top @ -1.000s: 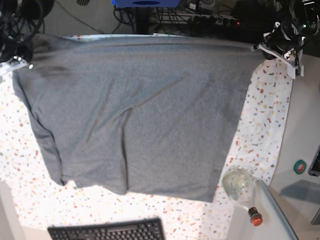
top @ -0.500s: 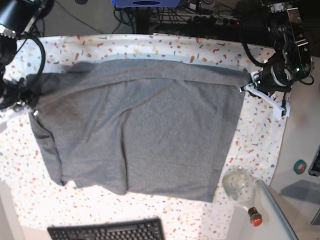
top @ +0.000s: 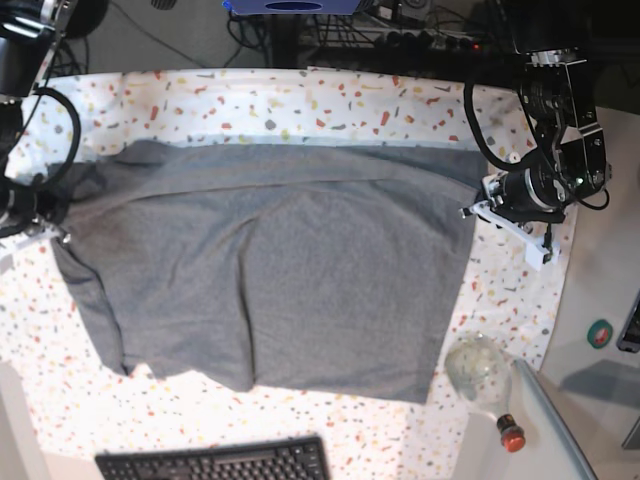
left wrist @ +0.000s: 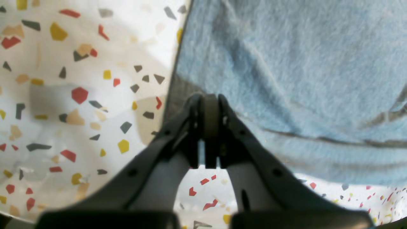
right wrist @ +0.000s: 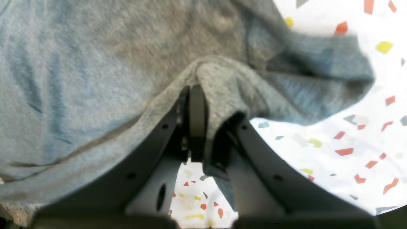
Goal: Layout the t-shirt on the table in an organized manner, then fold the t-shirt properly
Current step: 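Fold the held edge over the shirt with both grippers and release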
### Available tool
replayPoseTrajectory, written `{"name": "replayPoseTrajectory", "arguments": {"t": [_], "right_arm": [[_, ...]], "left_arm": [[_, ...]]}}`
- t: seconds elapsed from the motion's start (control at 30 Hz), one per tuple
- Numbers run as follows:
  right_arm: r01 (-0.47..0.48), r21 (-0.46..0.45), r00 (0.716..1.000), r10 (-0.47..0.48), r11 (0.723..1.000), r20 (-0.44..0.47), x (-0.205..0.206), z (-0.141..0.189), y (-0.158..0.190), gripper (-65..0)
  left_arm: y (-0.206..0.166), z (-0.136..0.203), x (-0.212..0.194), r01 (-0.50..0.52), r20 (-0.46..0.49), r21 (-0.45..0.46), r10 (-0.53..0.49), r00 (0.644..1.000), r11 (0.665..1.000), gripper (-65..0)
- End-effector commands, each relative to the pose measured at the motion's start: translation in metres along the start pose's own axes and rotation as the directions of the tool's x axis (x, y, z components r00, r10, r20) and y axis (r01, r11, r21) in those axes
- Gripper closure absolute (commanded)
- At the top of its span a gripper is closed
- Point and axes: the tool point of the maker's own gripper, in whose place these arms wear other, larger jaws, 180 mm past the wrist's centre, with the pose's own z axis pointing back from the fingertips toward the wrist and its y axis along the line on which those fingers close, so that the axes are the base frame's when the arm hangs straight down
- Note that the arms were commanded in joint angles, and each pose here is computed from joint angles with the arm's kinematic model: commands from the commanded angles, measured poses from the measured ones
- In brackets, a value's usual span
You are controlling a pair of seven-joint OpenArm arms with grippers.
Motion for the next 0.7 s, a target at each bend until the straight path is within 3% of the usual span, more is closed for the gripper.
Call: {"name": "replayPoseTrajectory", "arguments": {"t": [0.0,0.67], "right_arm": [[-0.001,0.002,0.999,0.001,1.0,0.035,0.015,0.006,-0.001,0.0],[0.045,0.008,0.997,-0.045,0.999,0.056,0.034,-0.006,-0.003,0.0]], "left_arm": [[0.001,0.003,0.012,0.001,0.031,0.0,-0.002,1.0,1.0,0.0],[0.009,-0.01,0.019,-0.032,0.066,0.009,0.031,0.997,0.999,0.0]]}}
